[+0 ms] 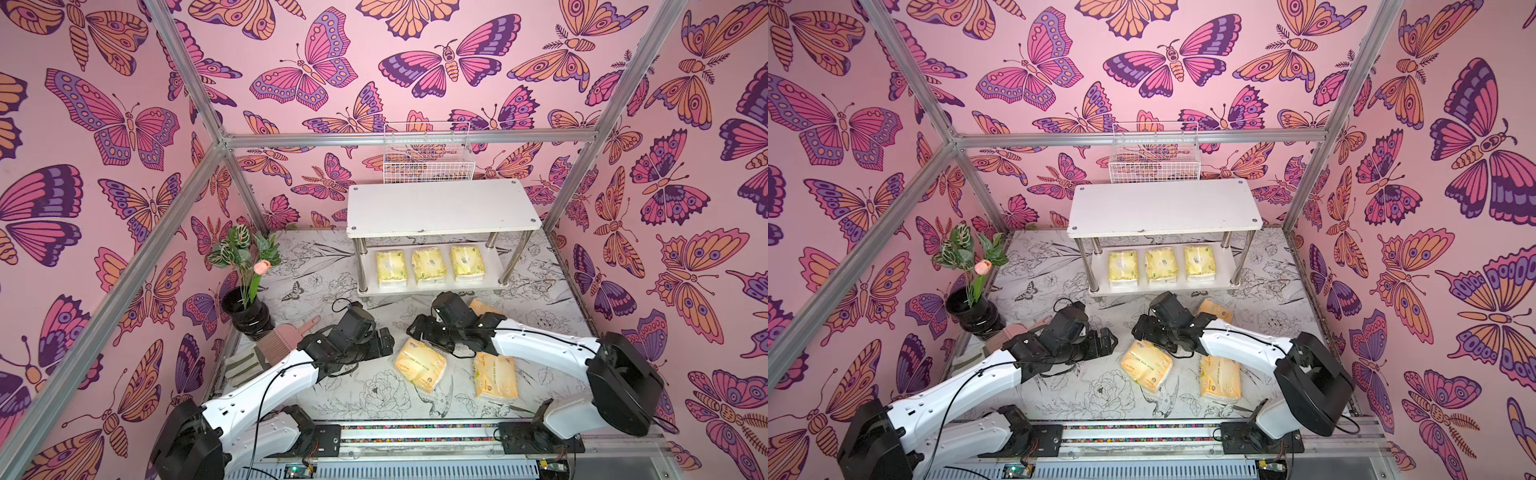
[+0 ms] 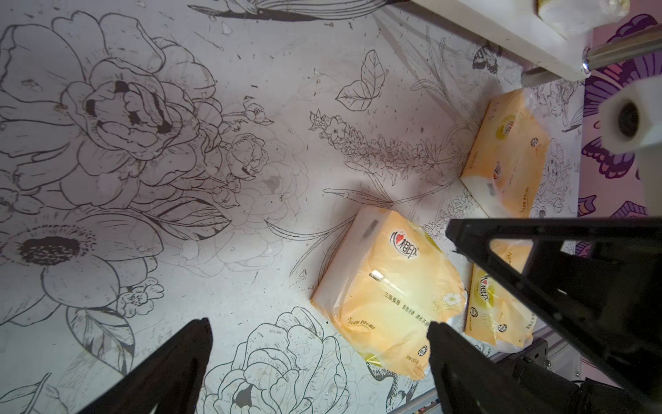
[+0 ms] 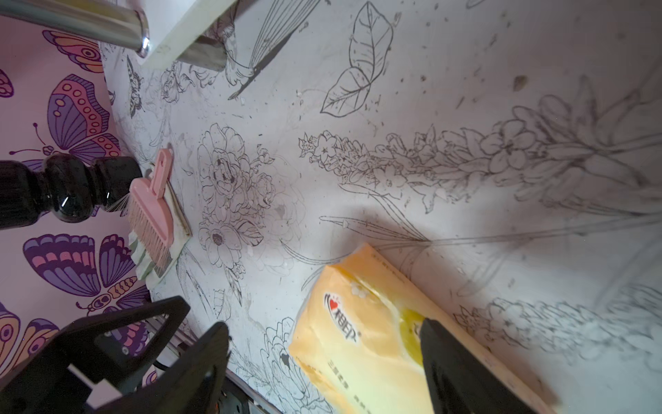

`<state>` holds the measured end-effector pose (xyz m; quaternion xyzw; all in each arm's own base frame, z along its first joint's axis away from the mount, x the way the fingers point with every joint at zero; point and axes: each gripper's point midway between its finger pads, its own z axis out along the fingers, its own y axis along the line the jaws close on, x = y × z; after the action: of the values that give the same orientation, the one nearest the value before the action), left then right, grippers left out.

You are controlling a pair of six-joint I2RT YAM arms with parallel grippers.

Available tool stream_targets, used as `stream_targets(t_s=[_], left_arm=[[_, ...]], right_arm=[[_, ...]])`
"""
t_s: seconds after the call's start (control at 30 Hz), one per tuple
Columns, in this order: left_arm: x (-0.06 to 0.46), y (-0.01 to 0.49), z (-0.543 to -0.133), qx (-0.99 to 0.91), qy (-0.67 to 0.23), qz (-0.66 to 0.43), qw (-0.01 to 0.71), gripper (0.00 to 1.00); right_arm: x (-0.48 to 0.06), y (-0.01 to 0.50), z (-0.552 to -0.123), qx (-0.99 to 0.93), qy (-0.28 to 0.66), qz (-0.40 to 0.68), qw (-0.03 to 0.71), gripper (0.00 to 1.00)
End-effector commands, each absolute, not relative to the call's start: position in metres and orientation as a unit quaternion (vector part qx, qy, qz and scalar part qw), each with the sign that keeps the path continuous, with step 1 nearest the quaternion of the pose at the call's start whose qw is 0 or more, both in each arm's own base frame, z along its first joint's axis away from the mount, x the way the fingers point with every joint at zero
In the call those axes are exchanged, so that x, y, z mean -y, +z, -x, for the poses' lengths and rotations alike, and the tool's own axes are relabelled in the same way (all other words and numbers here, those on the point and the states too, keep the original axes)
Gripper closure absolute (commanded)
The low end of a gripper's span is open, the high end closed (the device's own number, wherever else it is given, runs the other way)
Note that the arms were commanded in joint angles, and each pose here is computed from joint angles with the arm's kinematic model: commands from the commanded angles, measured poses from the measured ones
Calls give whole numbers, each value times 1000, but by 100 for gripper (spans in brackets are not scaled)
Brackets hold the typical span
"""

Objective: Place the tissue boxes on the shelf by color
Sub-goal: Move the box of tissues to the center of the board.

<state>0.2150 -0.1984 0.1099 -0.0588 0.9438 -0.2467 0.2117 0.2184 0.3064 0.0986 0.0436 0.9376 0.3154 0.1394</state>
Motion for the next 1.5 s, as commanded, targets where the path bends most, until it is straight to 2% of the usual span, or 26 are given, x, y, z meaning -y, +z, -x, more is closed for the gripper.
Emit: stream_targets(t_s=[0.0, 0.3, 0.5, 0.67, 0.93, 1.13, 1.3, 1.47], left_arm=[[200, 105, -217, -943, -245, 50, 218, 0], [216, 100, -219, -941, -268, 37, 201, 0], [219, 90, -207, -943, -285, 71, 160, 0], [215, 92, -205, -939, -290, 84, 164, 0], [208, 99, -209, -938, -279, 104, 178, 0], [185, 115, -226, -932, -260, 129, 218, 0], [159, 130, -237, -924, -263, 152, 230, 0], [141, 126, -241, -923, -263, 171, 224, 0]], right_arm=[[-276, 102, -208, -944, 281, -37, 168, 12], [-248, 78, -167, -949, 290, -42, 116, 12], [-266, 67, -134, -951, 304, 19, 56, 12], [-294, 61, -110, -949, 307, 73, 16, 13], [-369, 76, -117, -925, 358, 129, 10, 13], [-420, 79, -124, -905, 386, 176, -11, 15], [-404, 87, -118, -901, 389, 190, -1, 14], [-366, 101, -128, -908, 374, 182, 46, 12]])
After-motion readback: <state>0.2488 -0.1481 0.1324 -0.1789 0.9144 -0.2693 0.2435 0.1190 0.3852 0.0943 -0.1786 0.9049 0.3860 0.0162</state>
